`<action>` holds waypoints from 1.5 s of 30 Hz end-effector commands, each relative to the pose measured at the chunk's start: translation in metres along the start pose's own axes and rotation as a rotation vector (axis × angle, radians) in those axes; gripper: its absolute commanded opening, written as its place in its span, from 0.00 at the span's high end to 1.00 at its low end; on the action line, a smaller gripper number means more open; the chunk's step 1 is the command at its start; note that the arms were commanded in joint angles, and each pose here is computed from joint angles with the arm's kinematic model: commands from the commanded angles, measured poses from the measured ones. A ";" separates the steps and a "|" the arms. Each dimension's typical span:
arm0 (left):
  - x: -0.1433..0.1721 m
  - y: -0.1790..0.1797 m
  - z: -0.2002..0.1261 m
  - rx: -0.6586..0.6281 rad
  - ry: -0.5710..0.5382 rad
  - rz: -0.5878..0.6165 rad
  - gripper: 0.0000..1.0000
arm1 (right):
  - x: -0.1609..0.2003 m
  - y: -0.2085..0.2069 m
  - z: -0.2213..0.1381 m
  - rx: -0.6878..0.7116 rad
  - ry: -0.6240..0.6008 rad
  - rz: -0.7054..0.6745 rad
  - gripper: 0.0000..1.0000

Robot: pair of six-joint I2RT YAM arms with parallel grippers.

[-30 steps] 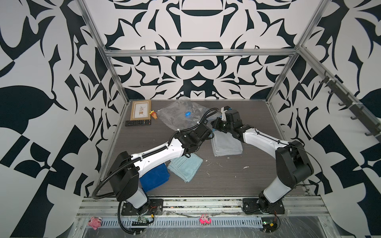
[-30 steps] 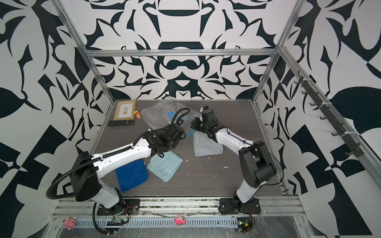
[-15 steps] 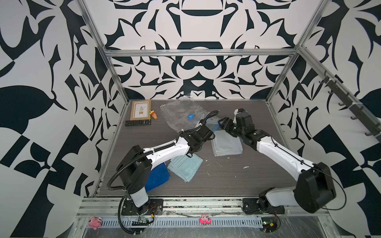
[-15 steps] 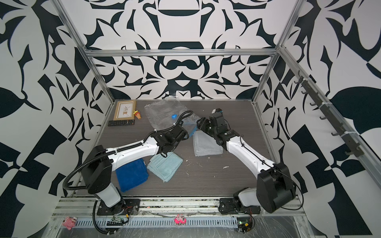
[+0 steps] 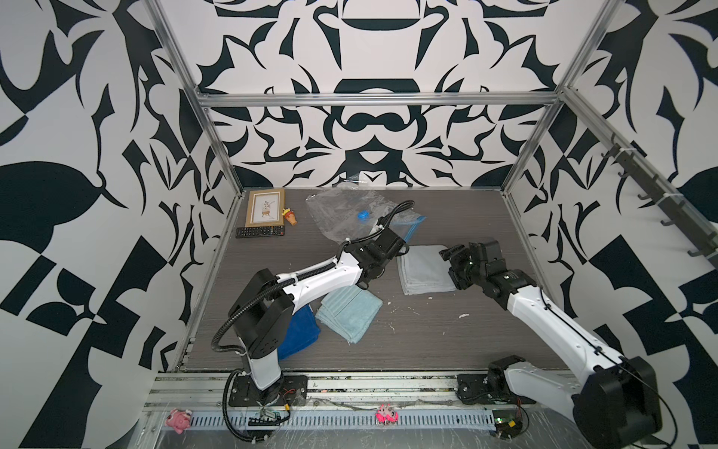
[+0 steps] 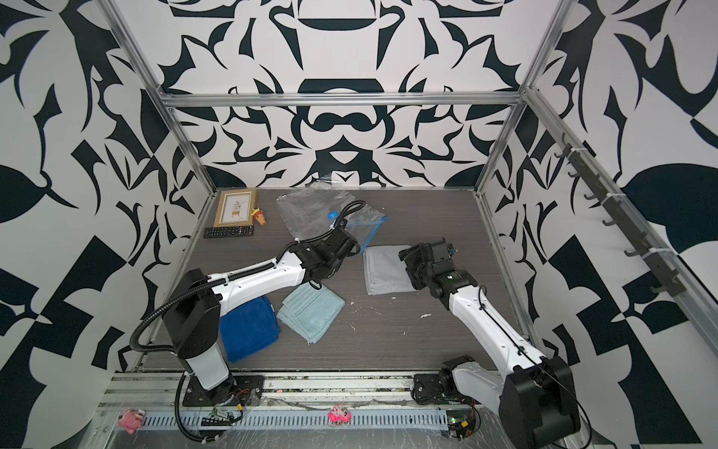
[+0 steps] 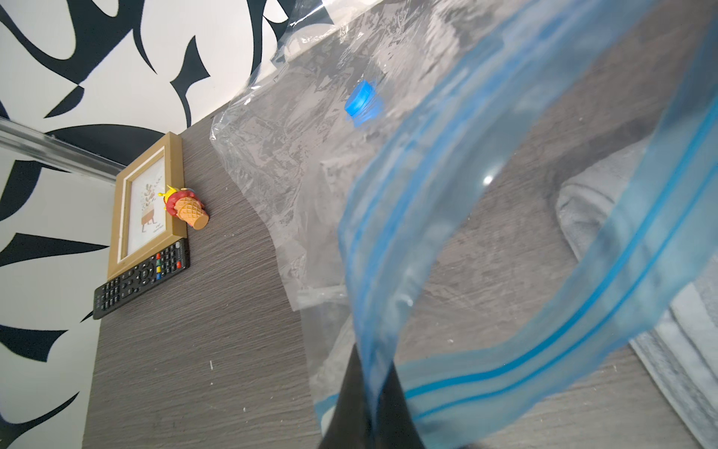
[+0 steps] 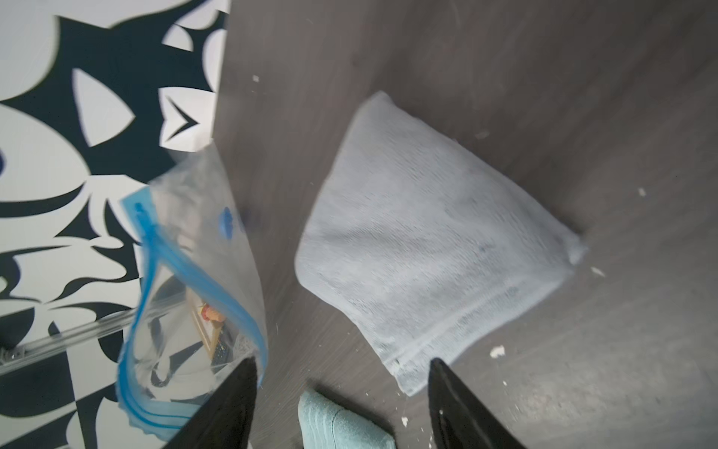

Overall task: Place the folded towel into the vacuum bag
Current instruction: Adjust the vacuum bag at the center of the board, then pick up the towel from the center of the board.

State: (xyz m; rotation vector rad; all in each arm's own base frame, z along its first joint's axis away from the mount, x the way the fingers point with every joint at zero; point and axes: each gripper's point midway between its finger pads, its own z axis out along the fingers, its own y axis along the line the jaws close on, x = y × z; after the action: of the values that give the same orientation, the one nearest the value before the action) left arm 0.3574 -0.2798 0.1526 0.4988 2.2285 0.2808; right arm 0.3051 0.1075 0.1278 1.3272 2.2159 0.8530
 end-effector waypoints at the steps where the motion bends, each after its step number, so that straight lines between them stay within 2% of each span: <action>1: -0.013 -0.003 0.002 0.014 -0.031 -0.048 1.00 | 0.016 -0.017 0.008 0.077 0.045 0.171 0.25; 3: -0.015 -0.004 0.001 0.020 -0.044 -0.050 1.00 | 0.019 -0.027 0.009 0.130 0.016 0.190 0.08; 7: -0.018 -0.003 0.001 0.024 -0.059 -0.055 1.00 | 0.021 -0.043 0.009 0.198 -0.054 0.259 0.05; 13: -0.023 -0.005 0.001 0.037 -0.075 -0.068 1.00 | 0.027 -0.051 0.025 0.251 -0.041 0.349 0.05; 29: -0.023 0.000 0.015 0.051 -0.071 -0.098 1.00 | 0.036 -0.028 0.074 0.332 0.008 0.354 0.04; 45: -0.022 0.002 0.016 0.044 -0.073 -0.100 1.00 | 0.036 -0.043 0.086 0.390 -0.027 0.373 0.04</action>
State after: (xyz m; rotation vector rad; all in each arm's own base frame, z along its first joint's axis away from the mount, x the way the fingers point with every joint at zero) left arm 0.3809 -0.2890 0.1624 0.4271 2.1861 0.1558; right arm 0.3142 0.1481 0.0317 1.9571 2.2429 0.5389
